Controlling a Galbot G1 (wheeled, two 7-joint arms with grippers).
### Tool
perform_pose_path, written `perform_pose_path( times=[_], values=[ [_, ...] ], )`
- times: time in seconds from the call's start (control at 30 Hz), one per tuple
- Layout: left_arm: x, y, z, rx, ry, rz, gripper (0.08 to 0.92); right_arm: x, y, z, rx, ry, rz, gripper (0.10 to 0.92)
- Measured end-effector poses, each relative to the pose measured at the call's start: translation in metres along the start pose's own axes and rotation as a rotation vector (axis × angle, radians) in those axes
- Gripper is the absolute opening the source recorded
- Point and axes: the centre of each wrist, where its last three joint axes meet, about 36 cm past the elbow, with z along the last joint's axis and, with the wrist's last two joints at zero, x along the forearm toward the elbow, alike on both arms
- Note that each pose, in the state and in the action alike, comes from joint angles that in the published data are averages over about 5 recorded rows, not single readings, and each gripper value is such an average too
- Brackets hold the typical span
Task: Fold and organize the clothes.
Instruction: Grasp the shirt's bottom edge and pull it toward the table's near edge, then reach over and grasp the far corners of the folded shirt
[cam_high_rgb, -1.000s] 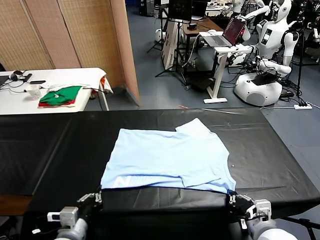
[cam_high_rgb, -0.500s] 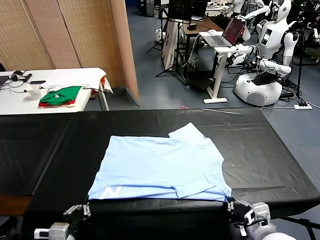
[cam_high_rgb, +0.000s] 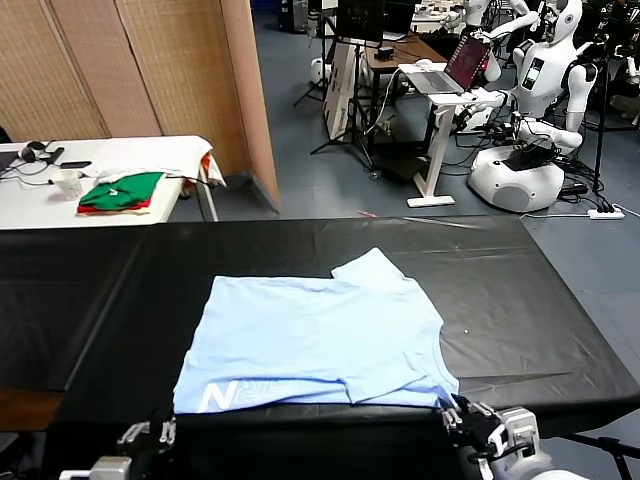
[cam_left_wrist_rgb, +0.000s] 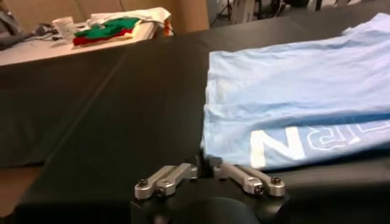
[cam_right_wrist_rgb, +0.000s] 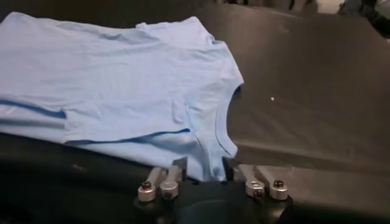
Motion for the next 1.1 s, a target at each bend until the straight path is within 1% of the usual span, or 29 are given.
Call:
perform_pose_path(
  times=[0.07, 0.1, 0.17, 0.27, 0.33, 0.4, 0.5, 0.7, 0.9, 1.1],
  values=[
    [0.002, 0.0, -0.005, 0.004, -0.016, 0.004, 0.807, -0.002, -0.002, -0.006, -0.002, -0.021, -0.013, 0.905],
    [0.002, 0.001, -0.008, 0.007, -0.025, 0.01, 0.846, -0.004, -0.003, -0.009, -0.001, -0.033, -0.018, 0.906],
    [0.0, 0.002, -0.014, 0.008, -0.046, 0.032, 0.891, -0.012, -0.007, -0.016, 0.0, -0.061, -0.024, 0.906],
    [-0.008, 0.004, -0.024, 0.007, -0.084, 0.088, 0.905, -0.029, -0.014, -0.029, -0.002, -0.11, -0.024, 0.907],
    [-0.019, 0.006, -0.032, 0.016, -0.11, 0.12, 0.906, -0.043, -0.02, -0.038, -0.006, -0.131, -0.02, 0.907],
    [-0.033, 0.009, -0.041, 0.04, -0.122, 0.139, 0.907, -0.06, -0.025, -0.047, -0.012, -0.139, -0.013, 0.907],
    [-0.058, 0.013, -0.057, 0.101, -0.121, 0.162, 0.907, -0.088, -0.032, -0.062, -0.025, -0.149, -0.004, 0.907],
    [-0.112, 0.024, -0.092, 0.199, -0.103, 0.213, 0.907, -0.143, -0.04, -0.094, -0.035, -0.161, -0.016, 0.907],
    [-0.165, 0.031, -0.126, 0.183, -0.108, 0.235, 0.907, -0.192, -0.044, -0.12, -0.024, -0.148, -0.006, 0.907],
    [-0.214, 0.034, -0.151, 0.144, -0.085, 0.234, 0.907, -0.229, -0.045, -0.138, -0.014, -0.122, 0.01, 0.907]
  ],
)
